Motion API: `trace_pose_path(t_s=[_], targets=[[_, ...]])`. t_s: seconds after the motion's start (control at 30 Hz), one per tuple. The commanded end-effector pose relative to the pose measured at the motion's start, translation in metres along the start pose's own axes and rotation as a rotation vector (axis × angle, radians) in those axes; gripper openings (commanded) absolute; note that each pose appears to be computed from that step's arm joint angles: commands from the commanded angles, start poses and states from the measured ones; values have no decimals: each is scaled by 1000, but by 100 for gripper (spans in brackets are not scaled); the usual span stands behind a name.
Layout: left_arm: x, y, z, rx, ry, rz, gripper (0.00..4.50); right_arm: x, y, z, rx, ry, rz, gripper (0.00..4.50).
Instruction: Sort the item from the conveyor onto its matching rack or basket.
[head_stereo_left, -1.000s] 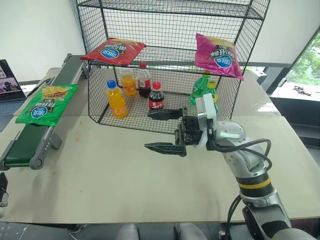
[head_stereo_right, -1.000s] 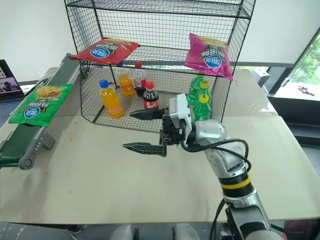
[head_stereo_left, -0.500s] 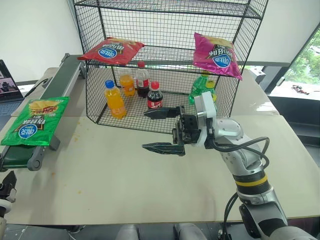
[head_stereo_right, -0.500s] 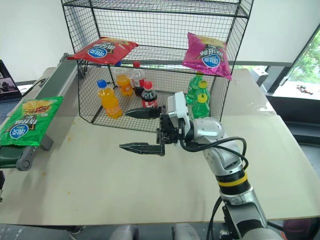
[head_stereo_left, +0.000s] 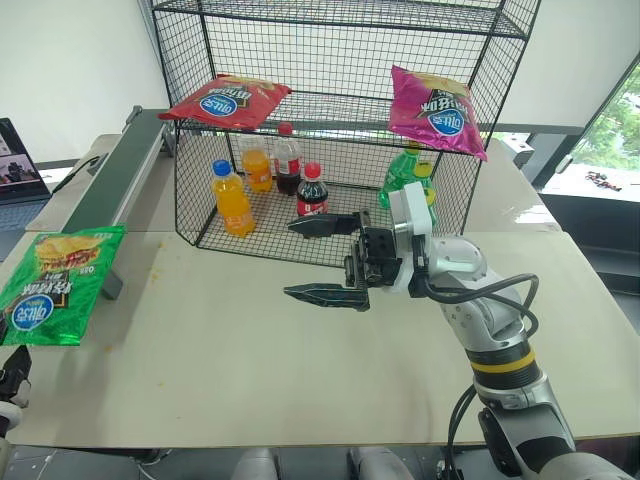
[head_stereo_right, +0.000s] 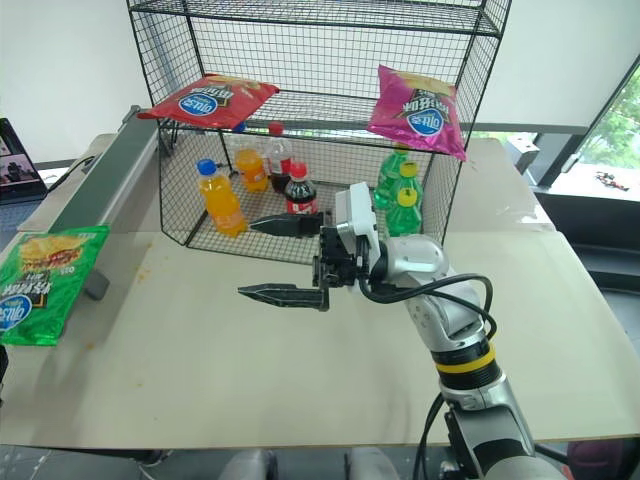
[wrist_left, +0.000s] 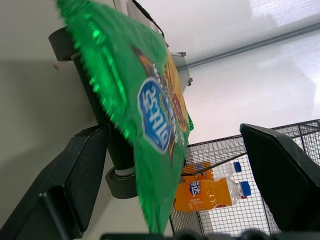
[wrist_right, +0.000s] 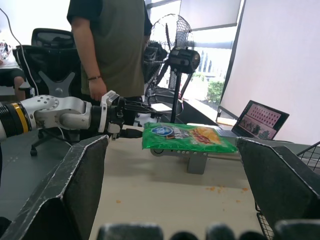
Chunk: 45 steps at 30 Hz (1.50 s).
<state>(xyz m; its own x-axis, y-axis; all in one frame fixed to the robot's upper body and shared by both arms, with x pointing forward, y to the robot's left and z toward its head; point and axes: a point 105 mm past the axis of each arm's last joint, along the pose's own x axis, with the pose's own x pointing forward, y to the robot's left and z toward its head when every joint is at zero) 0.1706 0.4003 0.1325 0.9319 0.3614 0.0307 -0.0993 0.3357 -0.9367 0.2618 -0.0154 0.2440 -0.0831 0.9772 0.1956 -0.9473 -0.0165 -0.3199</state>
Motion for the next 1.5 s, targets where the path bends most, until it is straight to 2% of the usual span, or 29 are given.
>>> trace_pose_path(t_s=[0.03, 0.1, 0.13, 0.2, 0.3, 0.43, 0.6, 0.73, 0.8, 0.9, 0.97, 1.2, 1.3, 1.37, 1.5], targets=[[-3, -2, 10, 54, -25, -8, 444, 4, 1, 15, -61, -41, 11, 450], [-4, 0, 12, 61, -36, -1, 444, 4, 0, 16, -60, -44, 8, 450], [-4, 0, 13, 62, -37, -3, 388, 4, 0, 16, -60, -45, 6, 450], [-4, 0, 12, 70, -30, -7, 321, 4, -1, 16, -59, -46, 2, 450], [-2, -2, 13, 72, -29, -18, 183, 4, -2, 16, -60, -45, -5, 450], [3, -16, 15, 82, -33, -66, 3, 2, -7, 16, -59, -42, -56, 450], [12, -69, -4, 128, 51, -219, 3, -11, -19, 19, -59, -48, -226, 450], [21, -142, -38, 177, 191, -468, 3, -31, -27, 20, -68, -39, -436, 450], [24, -180, -74, 199, 311, -612, 3, -42, -30, 19, -86, -37, -567, 450], [24, -209, -107, 188, 422, -736, 3, -46, -27, 17, -94, -29, -659, 450], [28, -236, -134, 128, 512, -840, 3, -50, -25, 19, -119, -37, -738, 450], [32, -329, -205, -81, 797, -1140, 3, -76, -27, 43, -281, -63, -998, 450], [45, -360, -234, -136, 832, -1235, 3, -80, -26, 50, -318, -70, -1051, 450], [61, -378, -253, -144, 786, -1256, 3, -80, -25, 52, -331, -73, -1074, 450], [96, -382, -289, -153, 688, -1178, 3, -81, -24, 55, -345, -78, -1104, 450]])
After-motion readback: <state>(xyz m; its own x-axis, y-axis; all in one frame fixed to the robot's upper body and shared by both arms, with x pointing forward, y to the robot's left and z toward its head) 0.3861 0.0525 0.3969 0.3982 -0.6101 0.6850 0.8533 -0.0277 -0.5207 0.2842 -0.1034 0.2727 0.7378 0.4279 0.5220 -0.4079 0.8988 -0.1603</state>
